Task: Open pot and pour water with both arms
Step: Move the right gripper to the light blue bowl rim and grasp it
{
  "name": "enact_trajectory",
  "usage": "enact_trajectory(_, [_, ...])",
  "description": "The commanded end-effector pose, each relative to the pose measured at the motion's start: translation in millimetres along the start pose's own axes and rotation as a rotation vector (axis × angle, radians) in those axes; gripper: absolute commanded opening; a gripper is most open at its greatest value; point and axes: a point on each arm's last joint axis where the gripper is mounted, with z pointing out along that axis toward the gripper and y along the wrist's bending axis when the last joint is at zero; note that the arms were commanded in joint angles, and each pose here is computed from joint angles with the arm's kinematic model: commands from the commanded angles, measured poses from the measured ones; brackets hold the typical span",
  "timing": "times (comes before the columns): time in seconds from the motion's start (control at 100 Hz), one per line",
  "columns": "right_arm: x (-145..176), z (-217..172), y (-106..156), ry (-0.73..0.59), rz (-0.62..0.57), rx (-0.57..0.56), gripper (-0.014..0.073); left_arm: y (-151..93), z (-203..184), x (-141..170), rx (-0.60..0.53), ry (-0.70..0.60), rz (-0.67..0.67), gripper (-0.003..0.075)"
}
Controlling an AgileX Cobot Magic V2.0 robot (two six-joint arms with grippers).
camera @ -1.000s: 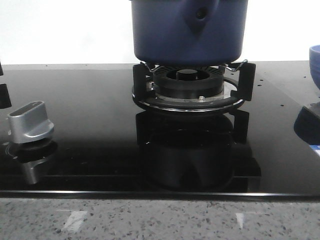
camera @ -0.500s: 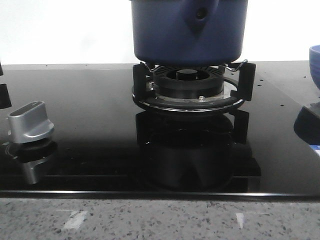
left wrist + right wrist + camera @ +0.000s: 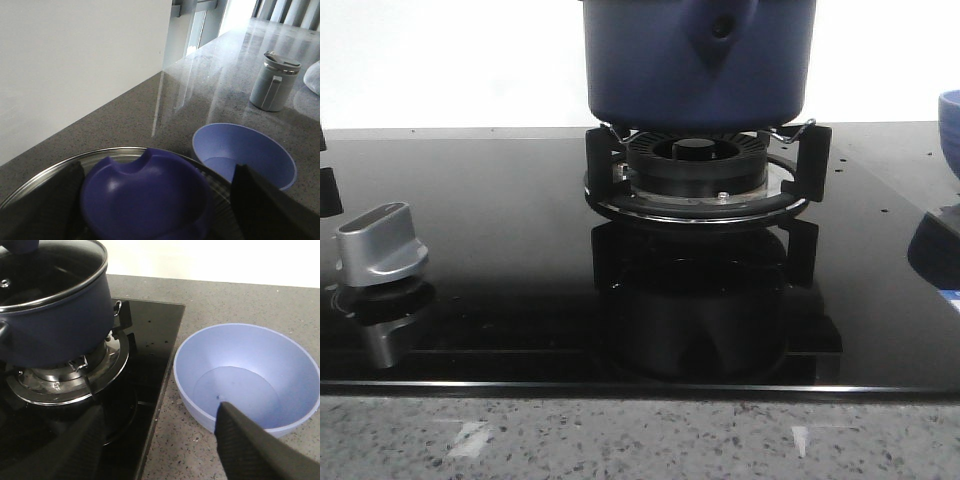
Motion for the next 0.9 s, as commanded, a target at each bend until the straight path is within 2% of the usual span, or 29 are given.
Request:
enact_trajectory(0.0, [-16.5, -3.9, -1.7, -0.092, -0.003, 0.021, 0.0434, -10.3, -11.3, -27.7, 0.012, -0.078, 0.030, 0.0536])
enact_trajectory(0.39, [-16.5, -3.9, -1.7, -0.092, -0.003, 0.021, 0.0434, -7.6, -11.1, -22.2, -0.017, -0.017, 0.097, 0.0519])
enact_trajectory(0.6, [-16.5, -3.9, -1.7, -0.092, -0.003, 0.021, 0.0434, -7.6, -11.1, -22.2, -0.017, -0.017, 0.097, 0.0459])
enact_trajectory(0.89, [-16.5, -3.9, -1.7, -0.092, -0.003, 0.021, 0.0434, -7.6, -11.1, -22.2, -0.017, -0.017, 0.097, 0.0330])
